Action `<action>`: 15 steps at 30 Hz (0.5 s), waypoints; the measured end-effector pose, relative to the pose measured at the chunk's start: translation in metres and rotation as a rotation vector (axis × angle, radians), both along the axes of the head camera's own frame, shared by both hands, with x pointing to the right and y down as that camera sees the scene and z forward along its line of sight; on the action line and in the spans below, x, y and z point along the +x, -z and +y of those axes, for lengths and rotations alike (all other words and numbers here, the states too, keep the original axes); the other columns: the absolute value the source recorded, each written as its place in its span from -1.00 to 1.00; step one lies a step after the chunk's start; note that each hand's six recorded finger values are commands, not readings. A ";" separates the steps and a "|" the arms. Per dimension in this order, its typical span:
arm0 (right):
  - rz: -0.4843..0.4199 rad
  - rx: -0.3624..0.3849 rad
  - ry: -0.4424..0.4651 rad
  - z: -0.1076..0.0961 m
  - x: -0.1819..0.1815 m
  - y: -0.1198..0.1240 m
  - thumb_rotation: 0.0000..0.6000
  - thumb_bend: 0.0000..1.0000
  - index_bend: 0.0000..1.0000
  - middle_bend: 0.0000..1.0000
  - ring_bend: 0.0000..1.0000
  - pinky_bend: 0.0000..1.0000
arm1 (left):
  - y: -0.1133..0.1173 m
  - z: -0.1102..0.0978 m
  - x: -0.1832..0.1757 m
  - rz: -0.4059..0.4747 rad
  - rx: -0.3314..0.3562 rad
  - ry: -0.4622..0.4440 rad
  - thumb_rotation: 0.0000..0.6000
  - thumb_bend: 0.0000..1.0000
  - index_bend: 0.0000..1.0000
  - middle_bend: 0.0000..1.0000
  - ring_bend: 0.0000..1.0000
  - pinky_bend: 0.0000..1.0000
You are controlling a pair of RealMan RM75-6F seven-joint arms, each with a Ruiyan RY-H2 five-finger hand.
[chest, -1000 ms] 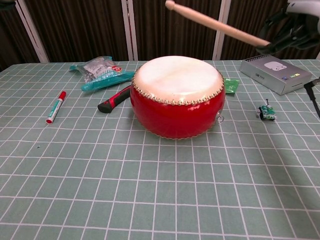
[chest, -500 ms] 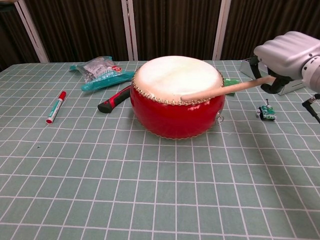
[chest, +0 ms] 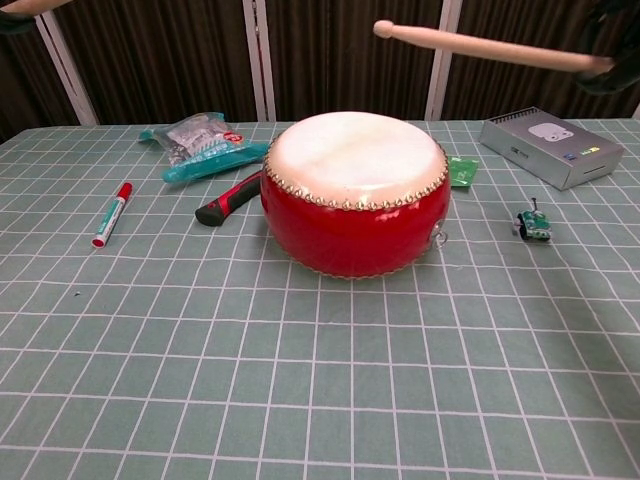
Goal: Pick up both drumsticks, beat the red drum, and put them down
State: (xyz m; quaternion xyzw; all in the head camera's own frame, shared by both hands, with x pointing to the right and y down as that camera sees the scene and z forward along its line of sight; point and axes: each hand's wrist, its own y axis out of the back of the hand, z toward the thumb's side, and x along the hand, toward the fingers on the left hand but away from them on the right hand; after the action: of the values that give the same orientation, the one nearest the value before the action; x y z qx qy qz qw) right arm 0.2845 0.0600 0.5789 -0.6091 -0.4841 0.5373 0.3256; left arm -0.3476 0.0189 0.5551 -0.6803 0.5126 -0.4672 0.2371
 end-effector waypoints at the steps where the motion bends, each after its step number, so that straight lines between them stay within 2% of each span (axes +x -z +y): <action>1: -0.026 -0.003 -0.026 0.001 0.006 0.003 1.00 0.09 0.82 1.00 1.00 1.00 | 0.000 0.000 0.001 -0.002 -0.001 -0.003 1.00 0.05 0.54 1.00 1.00 1.00; 7: -0.089 -0.040 -0.112 0.008 0.035 0.006 1.00 0.09 0.82 1.00 1.00 1.00 | -0.004 0.003 0.007 -0.011 -0.006 -0.019 1.00 0.05 0.54 1.00 1.00 1.00; 15: -0.100 -0.038 -0.140 0.009 0.047 0.004 1.00 0.09 0.82 1.00 1.00 1.00 | -0.007 -0.004 0.011 -0.026 0.008 -0.025 1.00 0.05 0.54 1.00 1.00 1.00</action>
State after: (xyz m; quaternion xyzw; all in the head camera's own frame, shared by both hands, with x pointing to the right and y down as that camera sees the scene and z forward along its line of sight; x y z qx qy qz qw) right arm 0.3314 0.0692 0.5748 -0.6058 -0.5310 0.5367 0.2509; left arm -0.3371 0.0146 0.5617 -0.6797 0.5027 -0.4708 0.2524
